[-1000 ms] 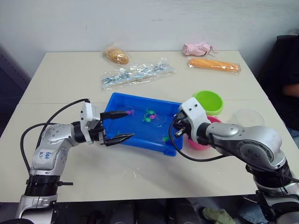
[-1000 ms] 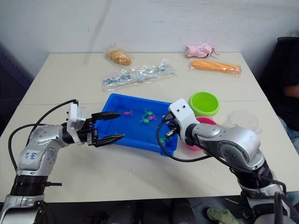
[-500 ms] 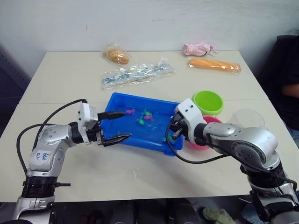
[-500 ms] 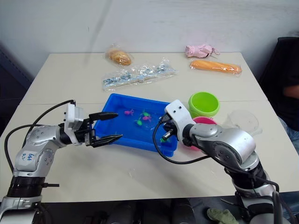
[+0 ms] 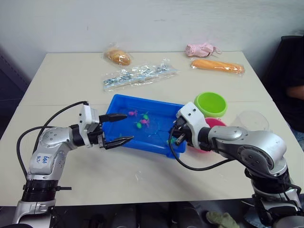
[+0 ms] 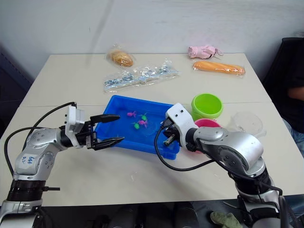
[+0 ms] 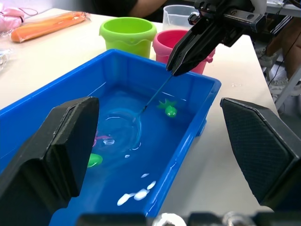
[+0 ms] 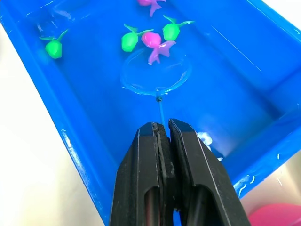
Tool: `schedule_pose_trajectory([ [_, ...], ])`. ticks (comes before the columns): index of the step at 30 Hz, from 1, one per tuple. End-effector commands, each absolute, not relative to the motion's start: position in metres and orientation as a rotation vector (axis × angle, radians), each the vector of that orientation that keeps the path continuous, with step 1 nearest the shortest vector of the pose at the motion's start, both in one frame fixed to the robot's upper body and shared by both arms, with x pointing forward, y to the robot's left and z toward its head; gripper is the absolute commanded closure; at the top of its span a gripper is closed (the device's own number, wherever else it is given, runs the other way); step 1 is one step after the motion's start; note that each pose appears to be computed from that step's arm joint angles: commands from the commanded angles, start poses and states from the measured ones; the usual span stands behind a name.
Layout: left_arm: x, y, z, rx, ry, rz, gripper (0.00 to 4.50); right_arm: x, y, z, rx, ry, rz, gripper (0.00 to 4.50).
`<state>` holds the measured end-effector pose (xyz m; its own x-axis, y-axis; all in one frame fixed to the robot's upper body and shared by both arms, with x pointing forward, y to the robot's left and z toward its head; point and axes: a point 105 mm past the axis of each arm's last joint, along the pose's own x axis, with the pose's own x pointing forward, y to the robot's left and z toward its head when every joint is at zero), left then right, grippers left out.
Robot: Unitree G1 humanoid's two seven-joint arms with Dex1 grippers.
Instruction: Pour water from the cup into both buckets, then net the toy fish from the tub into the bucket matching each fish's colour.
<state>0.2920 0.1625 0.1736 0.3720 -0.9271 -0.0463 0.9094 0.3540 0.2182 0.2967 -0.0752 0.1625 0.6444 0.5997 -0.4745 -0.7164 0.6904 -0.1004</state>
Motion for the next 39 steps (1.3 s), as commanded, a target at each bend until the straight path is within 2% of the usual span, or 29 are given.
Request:
schedule_pose_trajectory([
  [1, 0.291, 0.177, 0.183, 0.254, -0.113, -1.153, 0.05, 0.294, -0.072, 0.173, -0.291, 0.378, 0.779, 4.5],
  [28, 0.289, 0.203, 0.182, 0.289, -0.064, -1.074, 0.05, 0.303, -0.053, 0.169, -0.286, 0.281, 0.868, 4.5],
  [39, 0.287, 0.207, 0.182, 0.29, -0.064, -1.054, 0.05, 0.294, -0.061, 0.183, -0.238, 0.203, 0.922, 4.5],
])
